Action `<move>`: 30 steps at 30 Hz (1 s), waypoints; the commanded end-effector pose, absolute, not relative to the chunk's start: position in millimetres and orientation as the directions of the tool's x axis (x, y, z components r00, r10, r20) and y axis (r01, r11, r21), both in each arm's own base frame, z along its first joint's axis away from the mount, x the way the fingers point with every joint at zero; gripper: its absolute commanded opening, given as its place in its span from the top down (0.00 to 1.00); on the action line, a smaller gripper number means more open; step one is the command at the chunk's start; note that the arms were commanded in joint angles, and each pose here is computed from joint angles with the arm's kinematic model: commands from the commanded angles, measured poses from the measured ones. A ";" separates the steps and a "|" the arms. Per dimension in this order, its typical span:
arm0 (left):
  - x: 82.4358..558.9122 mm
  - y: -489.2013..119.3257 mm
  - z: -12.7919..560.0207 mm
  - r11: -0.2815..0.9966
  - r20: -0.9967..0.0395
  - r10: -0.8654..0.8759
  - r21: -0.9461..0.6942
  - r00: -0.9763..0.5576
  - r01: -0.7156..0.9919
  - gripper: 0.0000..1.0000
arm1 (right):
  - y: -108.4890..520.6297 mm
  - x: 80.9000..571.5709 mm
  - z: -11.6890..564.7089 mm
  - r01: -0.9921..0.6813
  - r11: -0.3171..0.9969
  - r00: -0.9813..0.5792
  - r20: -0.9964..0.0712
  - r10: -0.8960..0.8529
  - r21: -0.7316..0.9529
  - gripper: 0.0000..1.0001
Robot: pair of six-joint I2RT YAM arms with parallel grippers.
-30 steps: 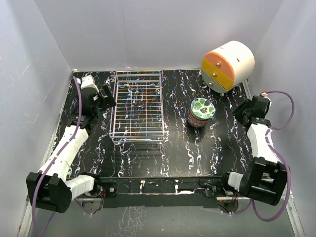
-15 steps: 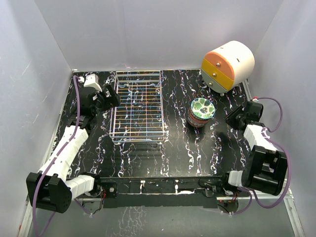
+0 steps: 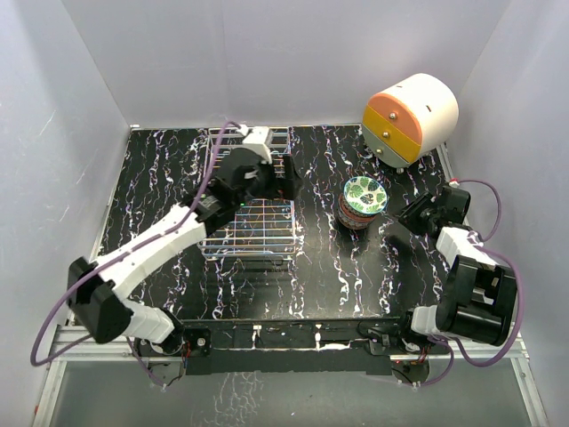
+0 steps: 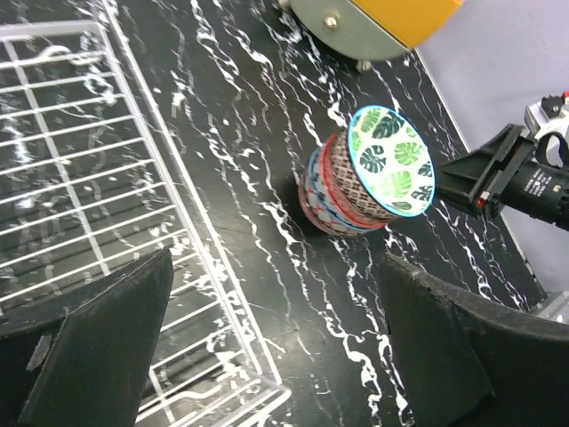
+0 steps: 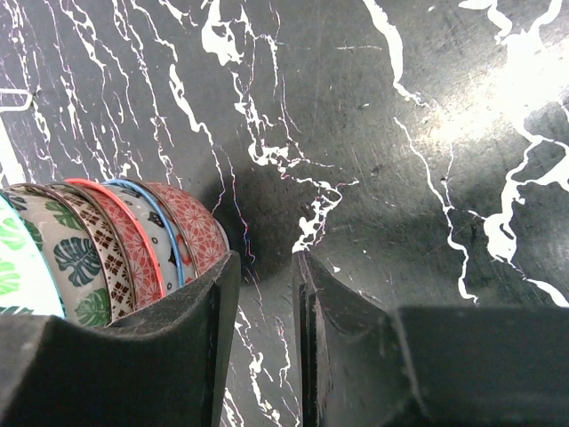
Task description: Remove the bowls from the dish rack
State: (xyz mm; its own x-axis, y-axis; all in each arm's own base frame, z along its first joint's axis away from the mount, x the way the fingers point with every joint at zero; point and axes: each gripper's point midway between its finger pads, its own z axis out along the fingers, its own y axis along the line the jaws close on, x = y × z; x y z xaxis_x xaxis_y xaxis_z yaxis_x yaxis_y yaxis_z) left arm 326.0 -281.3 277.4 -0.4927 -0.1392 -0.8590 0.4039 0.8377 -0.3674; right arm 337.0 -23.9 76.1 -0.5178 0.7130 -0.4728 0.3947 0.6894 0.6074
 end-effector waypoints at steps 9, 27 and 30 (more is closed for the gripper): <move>352.6 -365.6 226.1 0.856 -0.756 -0.149 -0.421 -0.637 0.300 0.21 | -16.6 341.2 85.8 0.323 0.694 -0.506 -0.503 0.701 0.643 0.67; 345.0 -345.6 218.5 0.881 -0.800 -0.115 -0.356 -0.589 0.312 0.05 | -36.2 340.7 96.0 0.315 0.778 -0.460 -0.630 0.626 0.544 0.17; 341.4 -334.5 231.7 0.887 -0.818 -0.111 -0.337 -0.564 0.315 0.03 | -36.6 341.8 101.4 0.307 0.776 -0.439 -0.641 0.630 0.551 0.17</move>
State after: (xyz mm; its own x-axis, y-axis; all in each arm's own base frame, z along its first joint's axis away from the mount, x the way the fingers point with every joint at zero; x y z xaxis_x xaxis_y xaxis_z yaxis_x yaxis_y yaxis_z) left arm 341.3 -346.6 166.9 -0.6777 -0.0525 -0.7335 0.2785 0.9048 -0.3221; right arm 331.1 -29.1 80.4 -0.5049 0.6591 -0.5574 0.3554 0.7472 0.5615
